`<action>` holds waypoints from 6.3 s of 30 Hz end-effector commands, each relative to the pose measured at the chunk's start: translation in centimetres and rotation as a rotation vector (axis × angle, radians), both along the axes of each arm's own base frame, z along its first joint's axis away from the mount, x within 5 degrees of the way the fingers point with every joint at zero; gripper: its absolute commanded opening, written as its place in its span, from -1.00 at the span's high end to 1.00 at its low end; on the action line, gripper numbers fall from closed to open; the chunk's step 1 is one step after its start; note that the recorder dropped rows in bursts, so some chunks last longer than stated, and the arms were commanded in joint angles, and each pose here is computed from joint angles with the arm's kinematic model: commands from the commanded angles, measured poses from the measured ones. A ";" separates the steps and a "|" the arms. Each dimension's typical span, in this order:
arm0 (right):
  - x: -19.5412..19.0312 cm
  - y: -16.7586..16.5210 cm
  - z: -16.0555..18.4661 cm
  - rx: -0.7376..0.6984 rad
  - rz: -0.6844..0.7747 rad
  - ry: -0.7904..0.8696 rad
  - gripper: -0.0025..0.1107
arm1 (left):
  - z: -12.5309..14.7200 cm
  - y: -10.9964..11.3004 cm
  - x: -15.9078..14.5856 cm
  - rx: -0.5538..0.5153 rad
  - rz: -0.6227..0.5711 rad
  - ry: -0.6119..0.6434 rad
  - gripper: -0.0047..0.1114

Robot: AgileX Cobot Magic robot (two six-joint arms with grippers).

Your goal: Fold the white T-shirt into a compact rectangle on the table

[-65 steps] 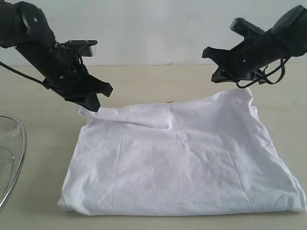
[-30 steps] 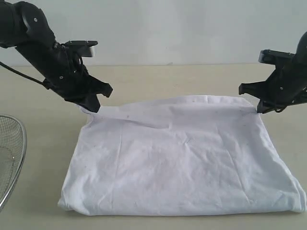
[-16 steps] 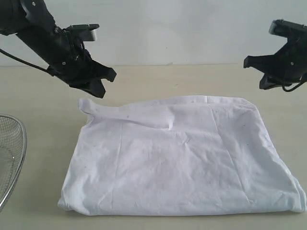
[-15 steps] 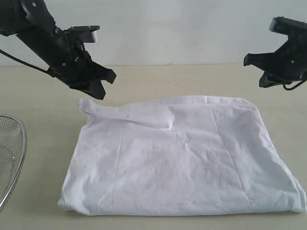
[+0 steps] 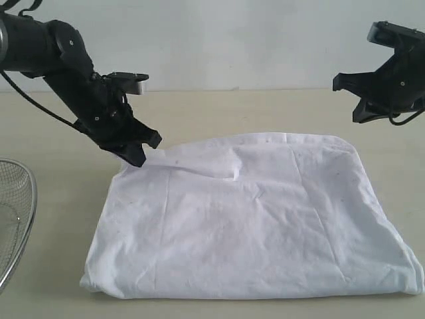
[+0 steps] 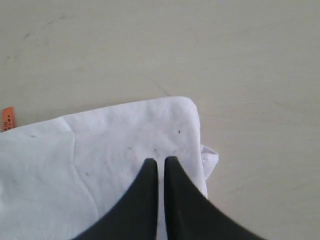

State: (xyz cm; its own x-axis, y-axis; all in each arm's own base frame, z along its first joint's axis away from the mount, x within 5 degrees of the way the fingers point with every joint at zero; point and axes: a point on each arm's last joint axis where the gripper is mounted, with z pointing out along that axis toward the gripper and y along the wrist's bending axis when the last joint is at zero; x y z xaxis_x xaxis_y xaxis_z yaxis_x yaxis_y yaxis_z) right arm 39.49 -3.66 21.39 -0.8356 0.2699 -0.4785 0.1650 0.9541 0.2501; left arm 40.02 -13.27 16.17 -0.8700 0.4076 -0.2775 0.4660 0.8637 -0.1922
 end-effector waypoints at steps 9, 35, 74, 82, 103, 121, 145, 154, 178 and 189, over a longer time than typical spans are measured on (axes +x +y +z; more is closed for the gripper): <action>-0.6 0.7 0.2 0.068 0.038 0.047 0.96 | 0.5 1.5 3.8 0.059 0.071 -0.115 0.84; 1.6 6.6 -5.7 0.150 0.198 0.064 0.96 | 3.0 -2.3 2.5 -0.125 -0.030 0.025 0.84; 2.5 6.2 -5.2 0.235 0.144 0.024 0.96 | -3.0 0.9 3.7 0.137 0.050 0.118 0.84; 1.9 5.2 -4.6 0.247 0.166 0.047 0.96 | 0.8 2.4 3.6 0.023 0.096 0.091 0.84; -9.0 3.8 -0.2 0.328 0.256 0.156 0.95 | 4.7 1.9 -4.7 -0.350 0.005 0.238 0.84; -12.8 -2.2 -1.0 0.349 0.087 0.489 -0.19 | 1.2 0.6 -7.8 -0.291 -0.008 0.304 0.84; -14.3 -4.8 -7.5 0.417 -0.012 0.593 -0.19 | 1.0 0.7 -8.0 -0.277 -0.022 0.311 0.84; -13.7 -4.7 -10.1 0.483 0.020 0.608 -0.19 | 0.9 0.8 -7.9 -0.269 -0.020 0.299 0.84; -12.7 -4.6 -12.5 0.525 0.029 0.544 0.22 | 0.8 0.9 -7.8 -0.248 -0.024 0.282 0.84; -12.0 -4.3 -12.2 0.565 0.048 0.458 0.47 | 0.8 0.9 -7.7 -0.247 -0.018 0.279 0.84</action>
